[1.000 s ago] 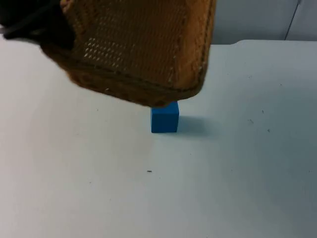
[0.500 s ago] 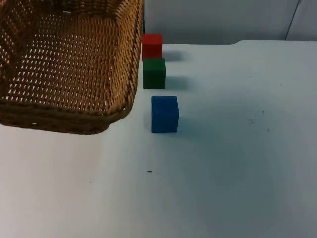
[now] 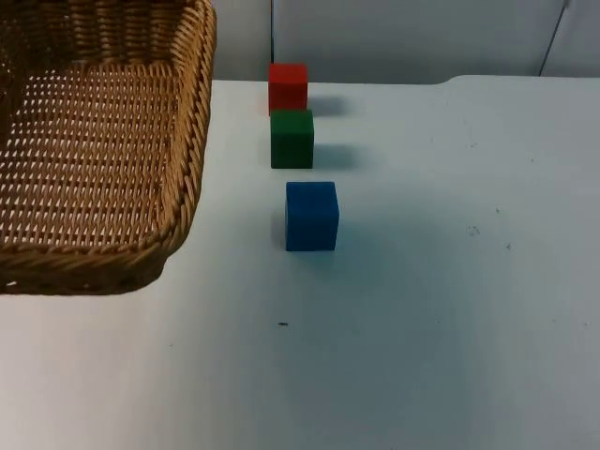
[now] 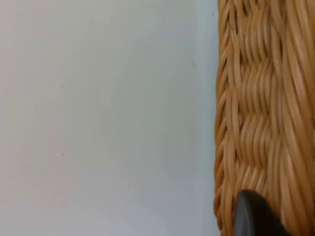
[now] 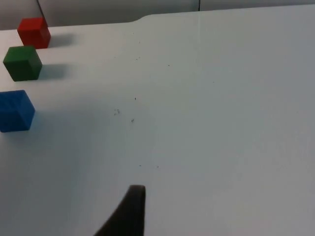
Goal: Pick up the basket with the left hand and place the blue cube into the basket with the right hand.
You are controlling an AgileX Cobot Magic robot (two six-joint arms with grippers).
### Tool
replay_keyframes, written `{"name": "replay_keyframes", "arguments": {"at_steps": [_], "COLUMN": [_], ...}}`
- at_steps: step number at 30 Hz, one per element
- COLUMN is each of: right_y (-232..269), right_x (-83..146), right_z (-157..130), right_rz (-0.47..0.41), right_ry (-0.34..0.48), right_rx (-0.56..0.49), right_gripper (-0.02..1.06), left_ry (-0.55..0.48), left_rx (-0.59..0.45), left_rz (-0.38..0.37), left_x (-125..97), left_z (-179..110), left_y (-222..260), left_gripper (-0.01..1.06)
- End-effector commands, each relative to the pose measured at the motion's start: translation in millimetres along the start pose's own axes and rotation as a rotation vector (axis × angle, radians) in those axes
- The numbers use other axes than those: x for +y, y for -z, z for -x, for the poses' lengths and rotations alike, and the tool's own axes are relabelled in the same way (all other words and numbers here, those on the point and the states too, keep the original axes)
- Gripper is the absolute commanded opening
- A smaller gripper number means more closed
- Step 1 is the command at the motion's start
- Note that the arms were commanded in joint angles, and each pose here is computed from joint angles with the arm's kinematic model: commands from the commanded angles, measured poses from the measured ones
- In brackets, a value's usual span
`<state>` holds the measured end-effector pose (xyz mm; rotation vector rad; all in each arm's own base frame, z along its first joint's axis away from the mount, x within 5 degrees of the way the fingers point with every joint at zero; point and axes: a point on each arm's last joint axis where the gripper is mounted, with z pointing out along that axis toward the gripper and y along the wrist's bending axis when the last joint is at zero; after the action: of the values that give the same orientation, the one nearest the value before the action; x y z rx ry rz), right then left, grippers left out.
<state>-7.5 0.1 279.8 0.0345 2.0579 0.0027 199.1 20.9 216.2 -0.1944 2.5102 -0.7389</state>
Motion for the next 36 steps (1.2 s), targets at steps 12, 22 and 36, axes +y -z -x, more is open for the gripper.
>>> {"name": "replay_keyframes", "arguments": {"at_steps": [12, 22, 36], "right_y": [8.7, -78.9, -258.7], "right_x": [15.7, 38.0, 160.9], "right_z": [93.9, 189.0, 163.9], "right_rz": [0.154, 0.387, 0.571], "right_ry": [0.041, 0.018, 0.152], "right_rx": [-0.043, 0.128, 0.503], "right_gripper": [1.04, 1.03, 1.03], "left_ry": [0.015, 0.015, 0.019], "left_rx": [-0.045, -0.045, -0.049], "left_rz": [-0.008, -0.008, -0.011], "left_x": [2.1, 2.1, 1.8], "left_z": [3.3, 3.3, 3.6], "left_y": [10.7, 10.7, 10.7], "left_gripper": [0.0, 0.0, 0.0]}}
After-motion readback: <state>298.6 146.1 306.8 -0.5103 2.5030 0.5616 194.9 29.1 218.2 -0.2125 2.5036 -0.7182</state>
